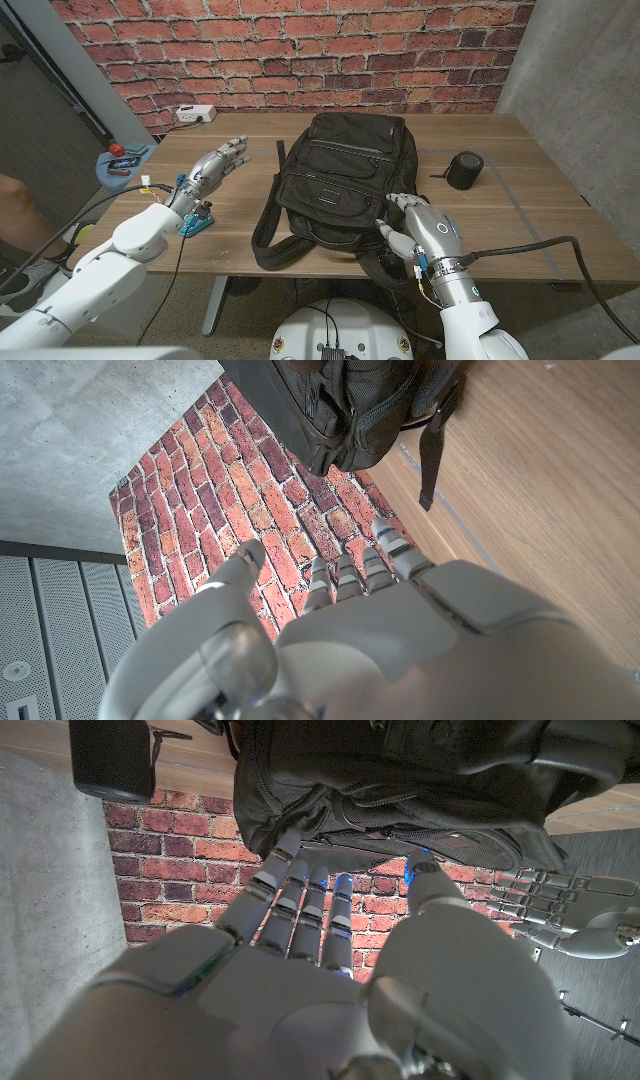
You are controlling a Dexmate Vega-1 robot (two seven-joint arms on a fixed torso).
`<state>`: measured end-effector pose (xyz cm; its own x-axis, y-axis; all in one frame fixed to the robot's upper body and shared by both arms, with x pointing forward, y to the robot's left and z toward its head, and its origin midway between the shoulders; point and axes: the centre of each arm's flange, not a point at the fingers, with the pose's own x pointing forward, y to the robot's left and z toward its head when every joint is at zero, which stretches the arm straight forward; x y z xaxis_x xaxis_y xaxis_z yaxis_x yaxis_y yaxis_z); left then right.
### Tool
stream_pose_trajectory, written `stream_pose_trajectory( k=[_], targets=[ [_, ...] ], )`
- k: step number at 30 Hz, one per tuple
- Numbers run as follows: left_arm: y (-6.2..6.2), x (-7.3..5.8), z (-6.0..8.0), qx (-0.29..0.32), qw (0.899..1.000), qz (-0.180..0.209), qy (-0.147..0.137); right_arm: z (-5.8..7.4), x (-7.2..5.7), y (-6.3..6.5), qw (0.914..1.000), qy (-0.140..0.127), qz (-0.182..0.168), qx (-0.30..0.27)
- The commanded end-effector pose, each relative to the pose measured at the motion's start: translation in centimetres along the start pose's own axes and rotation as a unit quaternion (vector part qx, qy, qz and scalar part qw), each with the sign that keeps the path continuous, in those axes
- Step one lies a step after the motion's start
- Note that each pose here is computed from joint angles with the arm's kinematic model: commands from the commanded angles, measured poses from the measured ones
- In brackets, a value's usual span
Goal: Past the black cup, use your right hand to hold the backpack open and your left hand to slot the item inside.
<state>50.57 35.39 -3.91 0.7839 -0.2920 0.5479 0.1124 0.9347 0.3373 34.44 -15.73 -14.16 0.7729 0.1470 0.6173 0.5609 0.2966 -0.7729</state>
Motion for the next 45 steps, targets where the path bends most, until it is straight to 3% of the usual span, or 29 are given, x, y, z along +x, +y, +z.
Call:
stream_pose_trajectory(
  k=[1,21,35,45],
  targets=[
    [0.4,0.8,0.1,0.004,1.0,-0.009,-0.009,0.9,-0.4,1.0,0.9995,-0.014,-0.007,-0.029],
    [0.5,0.4,0.0,0.002,1.0,-0.003,-0.013,2.0,-0.7,2.1,0.9971,-0.04,-0.021,-0.061],
    [0.2,0.4,0.1,0.001,1.0,-0.006,-0.021,1.7,-0.5,3.0,0.9941,-0.059,-0.053,-0.074],
    [-0.1,0.2,0.3,-0.002,1.0,-0.003,-0.026,0.7,-0.5,4.2,0.9906,-0.076,-0.078,-0.083]
  ],
)
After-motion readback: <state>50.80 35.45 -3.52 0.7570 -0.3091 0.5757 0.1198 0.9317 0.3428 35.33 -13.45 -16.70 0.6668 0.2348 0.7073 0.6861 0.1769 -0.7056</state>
